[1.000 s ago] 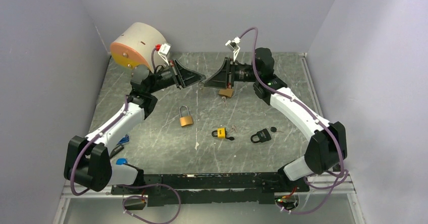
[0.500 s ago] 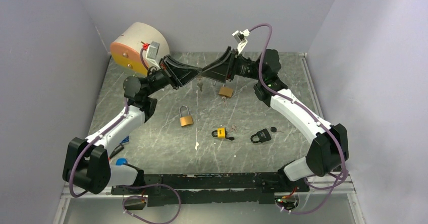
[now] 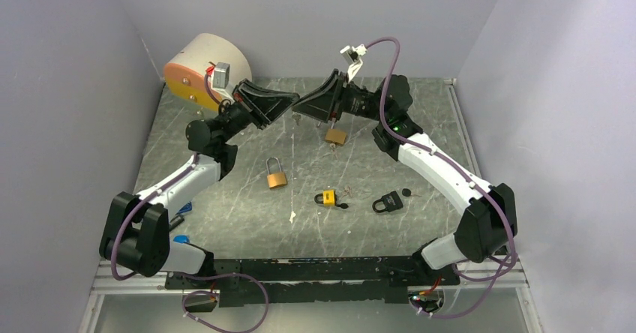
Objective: Unlock with the key
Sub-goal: Pick up the key from the center of the board.
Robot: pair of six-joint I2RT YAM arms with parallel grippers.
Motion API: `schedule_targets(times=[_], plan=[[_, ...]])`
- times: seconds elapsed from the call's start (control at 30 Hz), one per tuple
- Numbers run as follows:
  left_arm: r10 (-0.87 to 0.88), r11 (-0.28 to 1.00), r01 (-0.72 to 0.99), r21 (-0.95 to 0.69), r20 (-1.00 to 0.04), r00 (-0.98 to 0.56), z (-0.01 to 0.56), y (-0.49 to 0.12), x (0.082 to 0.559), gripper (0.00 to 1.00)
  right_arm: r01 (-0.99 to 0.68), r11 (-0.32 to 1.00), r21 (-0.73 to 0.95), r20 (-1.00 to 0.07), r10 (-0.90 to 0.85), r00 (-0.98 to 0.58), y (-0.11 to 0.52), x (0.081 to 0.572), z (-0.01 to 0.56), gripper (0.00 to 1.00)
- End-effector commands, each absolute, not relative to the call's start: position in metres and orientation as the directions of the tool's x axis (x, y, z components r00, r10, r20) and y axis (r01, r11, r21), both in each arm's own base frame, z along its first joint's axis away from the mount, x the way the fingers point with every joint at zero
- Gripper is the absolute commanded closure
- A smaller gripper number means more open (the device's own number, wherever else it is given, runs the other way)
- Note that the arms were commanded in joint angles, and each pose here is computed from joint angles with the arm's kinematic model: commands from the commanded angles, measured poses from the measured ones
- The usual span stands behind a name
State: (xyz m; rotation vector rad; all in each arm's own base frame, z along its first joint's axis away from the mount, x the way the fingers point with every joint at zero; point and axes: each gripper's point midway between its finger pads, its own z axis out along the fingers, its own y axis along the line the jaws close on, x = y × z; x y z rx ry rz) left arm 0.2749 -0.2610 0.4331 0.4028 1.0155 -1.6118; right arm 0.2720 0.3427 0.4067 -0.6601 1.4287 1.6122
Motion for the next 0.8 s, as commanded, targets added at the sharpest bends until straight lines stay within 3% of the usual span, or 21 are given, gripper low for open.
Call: schedule_targets(times=[0.0,0.23,0.37,0.5,0.57,0.67,0.77], plan=[[-0.661,-0.010,0.941,-0.337,-0.704,-0.259,0.448,-0.256,0.264,0.98,-0.901,0.044,0.432,-0.861,0.317,-0.398,0.341,0.275,0.439,0.72],[-0.674,-0.004,0.945,-0.328,-0.697,-0.245,0.451,-0.254,0.266,0.97,-0.896,0.046,0.442,-0.859,0.310,-0.407,0.341,0.273,0.436,0.99],[-0.687,-0.006,0.942,-0.335,-0.683,-0.248,0.453,-0.253,0.268,0.97,-0.890,0.058,0.453,-0.857,0.306,-0.416,0.341,0.274,0.433,1.00],[-0.694,-0.005,0.943,-0.334,-0.678,-0.244,0.455,-0.252,0.268,0.97,-0.888,0.050,0.457,-0.856,0.295,-0.424,0.341,0.271,0.430,0.83],[-0.699,-0.003,0.943,-0.333,-0.673,-0.240,0.456,-0.251,0.268,0.97,-0.887,0.041,0.459,-0.857,0.283,-0.430,0.342,0.270,0.427,0.80],[-0.702,-0.001,0.943,-0.331,-0.672,-0.236,0.456,-0.251,0.268,0.97,-0.886,0.037,0.462,-0.857,0.274,-0.436,0.343,0.269,0.425,0.85],[-0.701,0.001,0.943,-0.332,-0.673,-0.237,0.456,-0.251,0.268,0.97,-0.887,0.036,0.460,-0.858,0.274,-0.434,0.343,0.269,0.424,1.00]])
